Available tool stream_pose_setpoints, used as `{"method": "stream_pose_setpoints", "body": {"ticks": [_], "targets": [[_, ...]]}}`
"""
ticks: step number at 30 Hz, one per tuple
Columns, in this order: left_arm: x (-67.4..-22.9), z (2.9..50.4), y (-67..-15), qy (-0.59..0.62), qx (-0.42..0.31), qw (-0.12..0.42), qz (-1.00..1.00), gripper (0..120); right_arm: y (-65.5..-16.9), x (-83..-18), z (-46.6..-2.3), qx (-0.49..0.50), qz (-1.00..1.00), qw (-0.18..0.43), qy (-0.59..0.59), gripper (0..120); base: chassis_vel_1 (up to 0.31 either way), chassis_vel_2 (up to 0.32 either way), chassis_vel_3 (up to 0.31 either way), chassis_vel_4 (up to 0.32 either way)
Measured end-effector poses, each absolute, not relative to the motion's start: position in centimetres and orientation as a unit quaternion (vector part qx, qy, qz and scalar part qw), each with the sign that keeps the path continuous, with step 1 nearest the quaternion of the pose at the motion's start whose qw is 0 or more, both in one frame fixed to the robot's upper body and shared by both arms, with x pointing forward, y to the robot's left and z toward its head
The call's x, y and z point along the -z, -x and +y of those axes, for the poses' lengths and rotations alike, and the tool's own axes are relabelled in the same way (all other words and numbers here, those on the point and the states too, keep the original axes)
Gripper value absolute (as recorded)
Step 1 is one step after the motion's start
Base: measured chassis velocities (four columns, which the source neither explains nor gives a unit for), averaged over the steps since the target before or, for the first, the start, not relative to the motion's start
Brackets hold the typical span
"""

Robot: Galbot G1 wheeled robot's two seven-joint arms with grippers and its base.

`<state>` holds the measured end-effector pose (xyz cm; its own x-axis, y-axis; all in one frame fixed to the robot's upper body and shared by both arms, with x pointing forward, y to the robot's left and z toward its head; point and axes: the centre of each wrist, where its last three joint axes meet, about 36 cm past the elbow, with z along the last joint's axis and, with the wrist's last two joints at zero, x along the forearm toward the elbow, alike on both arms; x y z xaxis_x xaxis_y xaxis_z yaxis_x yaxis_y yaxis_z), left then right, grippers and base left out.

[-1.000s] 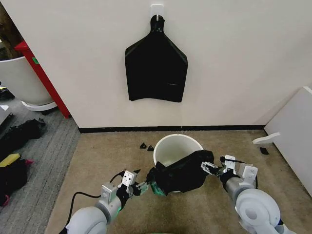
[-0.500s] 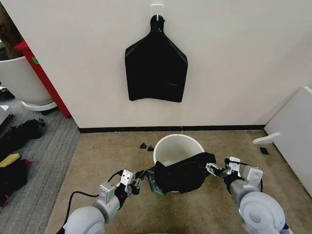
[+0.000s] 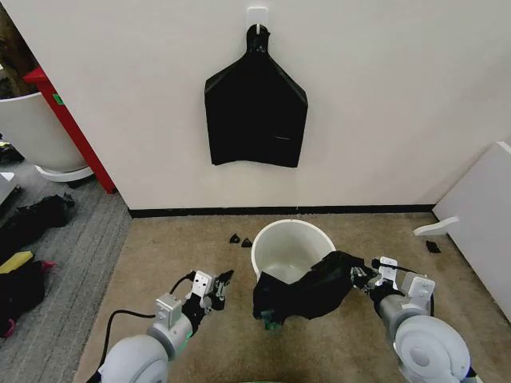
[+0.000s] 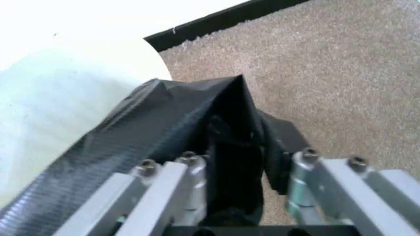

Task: Place the garbage bag over the trash bin.

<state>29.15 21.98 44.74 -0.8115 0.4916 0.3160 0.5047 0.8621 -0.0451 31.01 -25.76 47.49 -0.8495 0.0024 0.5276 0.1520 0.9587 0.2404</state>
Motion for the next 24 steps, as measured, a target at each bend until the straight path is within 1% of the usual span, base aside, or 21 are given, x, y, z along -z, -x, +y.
{"method": "stream_pose_setpoints", "body": {"ticks": [1,4,6,9,11,14,16,17,18,19,20,21,24], "targets": [[-45.1,21.7,-28.6,0.270,0.024,0.160,-0.949,0,-31.1,-47.5,-25.7,0.139,-0.952,0.271,0.040,12,0.000,0.000,0.000,0.000],[-45.6,21.0,-26.5,0.293,0.028,0.171,-0.940,0,-31.4,-47.5,-25.4,0.138,-0.952,0.270,0.038,0,0.000,0.000,0.000,0.000],[-45.4,20.9,-25.8,0.300,0.035,0.174,-0.937,0,-31.6,-47.5,-25.3,0.137,-0.952,0.269,0.040,0,0.000,0.000,0.000,0.000],[-44.6,21.2,-25.4,0.317,0.056,0.153,-0.934,0,-31.8,-47.6,-25.2,0.138,-0.952,0.267,0.048,0,0.000,0.000,0.000,0.000],[-44.6,21.2,-25.4,0.318,0.057,0.152,-0.934,0,-31.8,-47.6,-25.2,0.138,-0.952,0.267,0.049,0,0.000,0.000,0.000,0.000],[-44.4,21.4,-25.3,0.331,0.067,0.132,-0.932,16,-31.9,-47.6,-25.2,0.138,-0.953,0.267,0.050,0,0.000,0.000,0.000,0.000],[-44.5,21.5,-25.2,0.342,0.072,0.124,-0.928,21,-32.0,-47.5,-25.2,0.138,-0.952,0.267,0.050,0,0.000,0.000,0.000,0.000],[-44.5,21.5,-25.2,0.344,0.073,0.124,-0.928,21,-32.0,-47.5,-25.2,0.138,-0.952,0.267,0.050,0,0.000,0.000,0.000,0.000],[-44.5,21.5,-25.1,0.346,0.074,0.123,-0.927,28,-32.0,-47.5,-25.2,0.138,-0.952,0.268,0.050,0,0.000,0.000,0.000,0.000],[-44.5,21.5,-25.1,0.346,0.074,0.123,-0.927,28,-32.0,-47.5,-25.2,0.138,-0.952,0.268,0.050,0,0.000,0.000,0.000,0.000],[-44.6,21.5,-24.9,0.366,0.080,0.116,-0.920,36,-32.1,-47.4,-25.2,0.138,-0.952,0.269,0.051,0,0.000,0.000,0.000,0.000],[-44.6,21.5,-24.7,0.384,0.082,0.111,-0.913,41,-32.1,-47.3,-25.3,0.137,-0.951,0.270,0.052,0,0.000,0.000,0.000,0.000],[-44.6,21.6,-24.4,0.429,0.089,0.115,-0.892,52,-32.1,-47.1,-25.3,0.137,-0.951,0.273,0.051,0,0.000,0.000,0.000,0.000]]}}
